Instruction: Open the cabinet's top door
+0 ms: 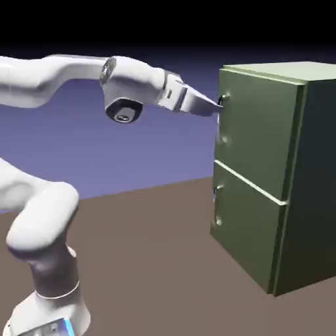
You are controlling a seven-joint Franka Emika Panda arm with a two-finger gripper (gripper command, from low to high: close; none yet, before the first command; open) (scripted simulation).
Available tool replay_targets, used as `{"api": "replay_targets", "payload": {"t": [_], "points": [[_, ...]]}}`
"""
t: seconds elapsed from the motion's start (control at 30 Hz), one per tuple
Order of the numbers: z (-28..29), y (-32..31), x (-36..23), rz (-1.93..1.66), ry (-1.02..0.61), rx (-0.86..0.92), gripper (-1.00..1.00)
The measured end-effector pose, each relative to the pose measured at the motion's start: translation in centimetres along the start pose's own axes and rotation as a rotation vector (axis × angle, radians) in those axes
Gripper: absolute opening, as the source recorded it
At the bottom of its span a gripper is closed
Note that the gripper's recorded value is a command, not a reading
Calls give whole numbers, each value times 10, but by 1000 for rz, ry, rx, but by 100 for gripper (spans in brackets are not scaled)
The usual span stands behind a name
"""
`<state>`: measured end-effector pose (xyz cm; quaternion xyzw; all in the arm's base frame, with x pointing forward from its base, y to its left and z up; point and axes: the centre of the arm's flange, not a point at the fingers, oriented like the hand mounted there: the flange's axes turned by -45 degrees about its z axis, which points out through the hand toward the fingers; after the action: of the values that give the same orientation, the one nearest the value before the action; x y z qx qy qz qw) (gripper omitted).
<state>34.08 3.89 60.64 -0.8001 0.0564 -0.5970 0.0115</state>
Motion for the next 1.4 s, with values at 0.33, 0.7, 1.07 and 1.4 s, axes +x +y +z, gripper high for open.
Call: {"api": "replay_targets", "payload": {"t": [0.33, 0.7, 1.07, 1.4], "points": [[-3, -43, -9, -12, 129, 11, 0], [26, -91, -49, -48, 232, 20, 0], [87, -120, -118, -87, 290, 8, 0], [129, -117, -106, -92, 290, 32, -100]]}}
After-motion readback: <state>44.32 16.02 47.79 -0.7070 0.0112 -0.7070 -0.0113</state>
